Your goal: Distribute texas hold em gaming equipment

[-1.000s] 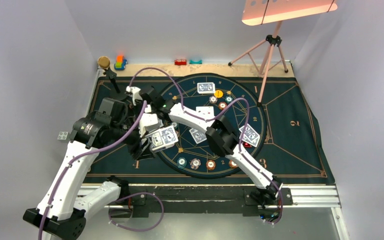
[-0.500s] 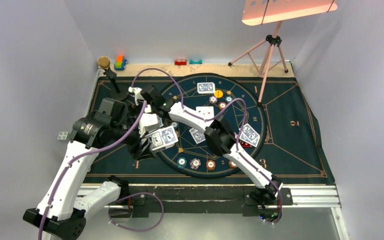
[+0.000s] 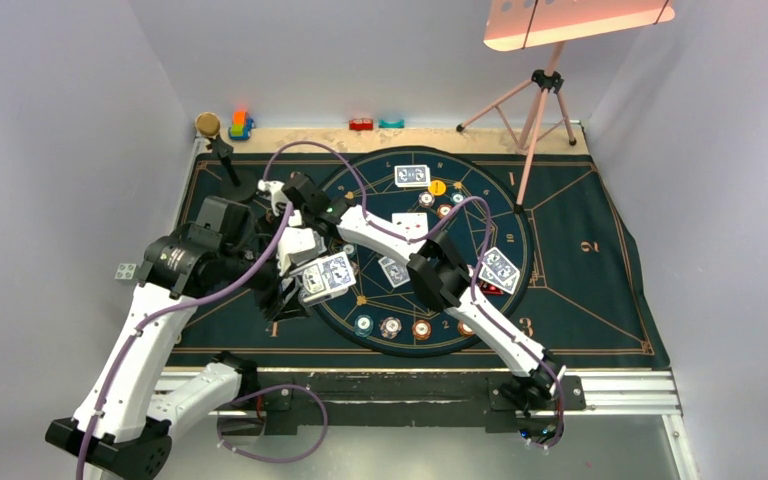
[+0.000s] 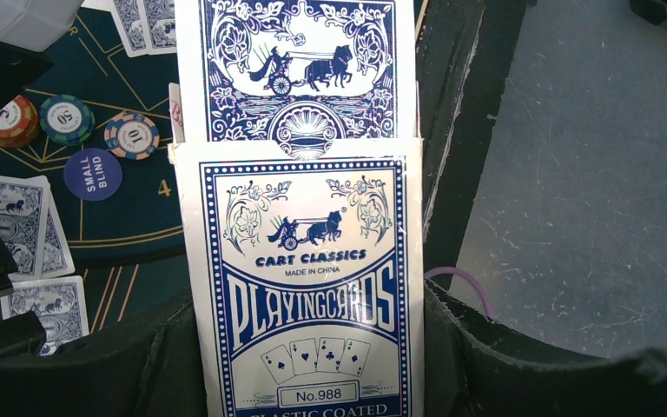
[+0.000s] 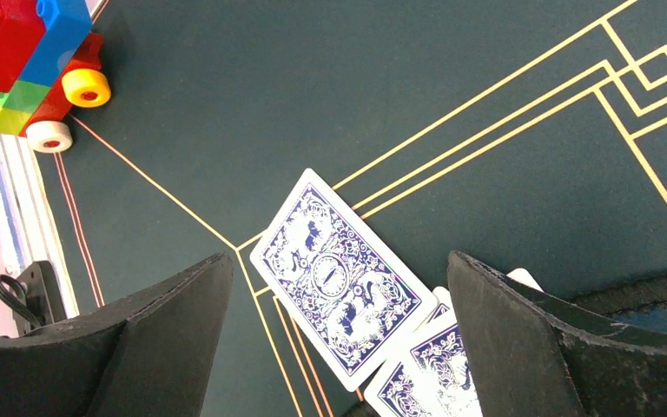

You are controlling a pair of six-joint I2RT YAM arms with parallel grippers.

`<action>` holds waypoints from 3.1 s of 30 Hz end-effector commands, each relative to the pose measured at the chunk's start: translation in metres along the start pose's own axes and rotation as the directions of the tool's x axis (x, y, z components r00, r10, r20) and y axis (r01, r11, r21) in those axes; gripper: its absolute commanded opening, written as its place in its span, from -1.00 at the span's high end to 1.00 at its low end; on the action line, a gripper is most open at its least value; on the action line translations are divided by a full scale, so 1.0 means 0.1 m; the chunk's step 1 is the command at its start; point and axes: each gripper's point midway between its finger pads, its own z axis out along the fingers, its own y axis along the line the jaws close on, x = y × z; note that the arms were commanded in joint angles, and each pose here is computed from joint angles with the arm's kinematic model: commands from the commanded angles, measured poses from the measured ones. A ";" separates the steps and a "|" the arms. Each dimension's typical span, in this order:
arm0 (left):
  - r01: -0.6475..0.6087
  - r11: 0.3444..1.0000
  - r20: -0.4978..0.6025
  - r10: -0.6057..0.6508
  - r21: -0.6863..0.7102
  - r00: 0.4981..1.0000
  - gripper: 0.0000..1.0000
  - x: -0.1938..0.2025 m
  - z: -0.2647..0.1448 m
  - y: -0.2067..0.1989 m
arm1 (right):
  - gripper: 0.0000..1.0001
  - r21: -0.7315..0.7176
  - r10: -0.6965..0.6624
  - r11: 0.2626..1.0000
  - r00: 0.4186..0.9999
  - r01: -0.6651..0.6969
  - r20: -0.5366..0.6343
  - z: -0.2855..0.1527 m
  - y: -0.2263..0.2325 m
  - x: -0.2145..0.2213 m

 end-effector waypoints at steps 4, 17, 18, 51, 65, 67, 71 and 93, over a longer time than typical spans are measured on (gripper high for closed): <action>-0.043 0.999 0.049 0.044 -0.020 0.998 1.00 -0.14 -0.11 -0.05 | -0.97 -0.045 -0.080 0.996 0.992 0.076 -0.092 -0.10 0.29 0.24; -0.052 0.998 0.048 0.053 -0.036 0.997 1.00 -0.13 -0.15 -0.07 | -0.93 -0.082 -0.143 0.988 0.969 0.129 -0.204 -0.32 0.72 0.70; -0.050 0.998 0.048 0.052 -0.036 0.998 1.00 -0.13 -0.15 -0.08 | -0.86 -0.086 -0.141 0.988 0.968 0.126 -0.209 -0.34 0.75 0.73; -0.050 0.999 0.047 0.051 -0.016 0.998 1.00 -0.17 -0.13 -0.05 | -0.97 -0.063 -0.302 0.952 0.953 0.301 0.000 0.05 0.62 0.13; -0.049 0.999 0.034 0.049 -0.009 0.998 1.00 -0.18 -0.12 -0.02 | -0.97 -0.151 -0.342 0.931 0.939 0.332 -0.046 0.00 0.66 0.31; -0.049 0.999 0.031 0.049 -0.013 0.998 1.00 -0.16 -0.11 -0.01 | -0.97 -0.204 -0.366 0.916 0.928 0.346 -0.067 -0.08 0.74 0.43; -0.047 0.999 0.035 0.048 -0.015 0.998 1.00 -0.15 -0.10 -0.02 | -0.97 -0.284 -0.378 0.900 0.916 0.331 -0.133 -0.21 0.87 0.72; -0.059 0.998 0.052 0.060 -0.025 0.997 1.00 -0.14 -0.17 -0.12 | -0.67 -0.467 -0.425 0.840 0.871 0.277 -0.247 -0.56 1.72 1.60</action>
